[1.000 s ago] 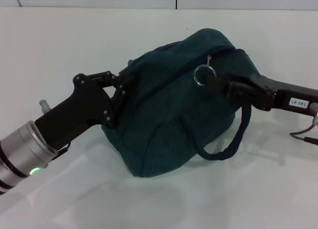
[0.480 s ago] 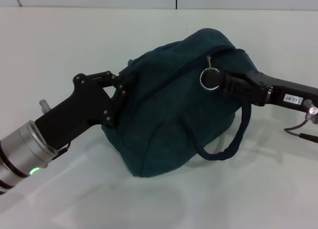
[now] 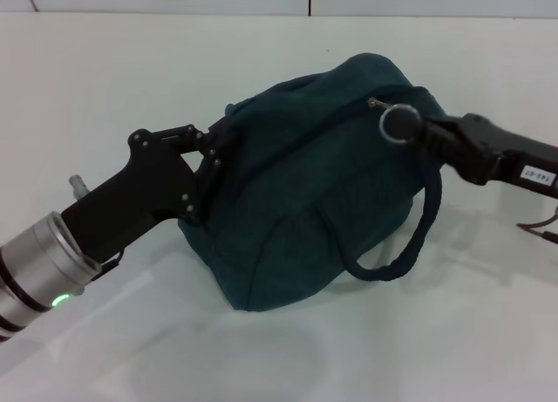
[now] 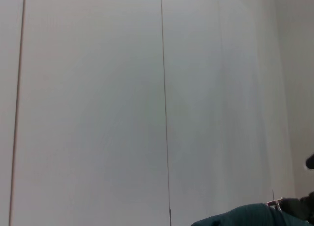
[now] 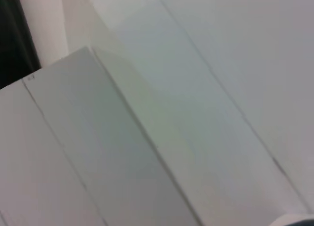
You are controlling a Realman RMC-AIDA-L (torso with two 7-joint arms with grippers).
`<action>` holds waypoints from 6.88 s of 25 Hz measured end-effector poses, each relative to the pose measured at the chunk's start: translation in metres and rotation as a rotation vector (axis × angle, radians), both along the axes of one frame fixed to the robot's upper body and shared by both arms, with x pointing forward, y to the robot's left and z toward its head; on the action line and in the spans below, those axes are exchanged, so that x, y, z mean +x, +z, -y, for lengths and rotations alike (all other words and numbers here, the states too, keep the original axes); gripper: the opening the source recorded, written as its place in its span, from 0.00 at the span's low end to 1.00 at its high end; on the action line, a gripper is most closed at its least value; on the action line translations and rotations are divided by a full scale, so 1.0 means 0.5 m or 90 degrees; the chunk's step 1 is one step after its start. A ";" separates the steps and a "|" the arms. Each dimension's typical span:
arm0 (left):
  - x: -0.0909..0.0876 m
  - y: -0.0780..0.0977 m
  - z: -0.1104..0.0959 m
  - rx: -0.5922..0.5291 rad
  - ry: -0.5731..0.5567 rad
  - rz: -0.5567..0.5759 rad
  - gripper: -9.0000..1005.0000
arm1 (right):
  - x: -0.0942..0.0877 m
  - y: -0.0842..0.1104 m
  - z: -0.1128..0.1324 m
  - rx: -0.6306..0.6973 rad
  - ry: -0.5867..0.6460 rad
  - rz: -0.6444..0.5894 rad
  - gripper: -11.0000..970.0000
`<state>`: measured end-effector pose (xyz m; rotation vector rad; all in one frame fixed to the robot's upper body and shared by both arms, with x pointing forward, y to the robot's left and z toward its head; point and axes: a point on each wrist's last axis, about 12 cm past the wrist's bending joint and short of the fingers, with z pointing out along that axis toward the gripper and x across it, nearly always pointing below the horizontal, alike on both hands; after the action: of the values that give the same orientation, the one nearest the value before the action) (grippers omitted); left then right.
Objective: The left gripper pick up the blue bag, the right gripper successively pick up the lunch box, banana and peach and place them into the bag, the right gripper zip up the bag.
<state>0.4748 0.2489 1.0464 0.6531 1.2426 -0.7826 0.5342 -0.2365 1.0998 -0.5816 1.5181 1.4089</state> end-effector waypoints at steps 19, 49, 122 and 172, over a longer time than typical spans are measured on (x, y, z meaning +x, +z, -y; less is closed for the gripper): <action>0.010 0.007 -0.009 -0.009 0.007 -0.004 0.06 | -0.011 -0.020 0.097 0.002 -0.208 0.065 0.03; 0.041 0.025 -0.009 -0.046 0.008 -0.031 0.06 | -0.018 -0.043 0.127 -0.062 -0.258 0.068 0.12; 0.043 0.025 0.005 -0.049 0.003 -0.024 0.12 | 0.046 -0.084 0.048 -0.292 -0.203 0.145 0.35; 0.001 0.029 -0.022 -0.142 0.020 -0.038 0.29 | 0.004 -0.068 0.098 -0.160 -0.283 0.145 0.39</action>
<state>0.4754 0.2598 1.0610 0.4305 1.1955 -0.9058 0.5365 -0.2857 1.0658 -0.4968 1.5317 0.7941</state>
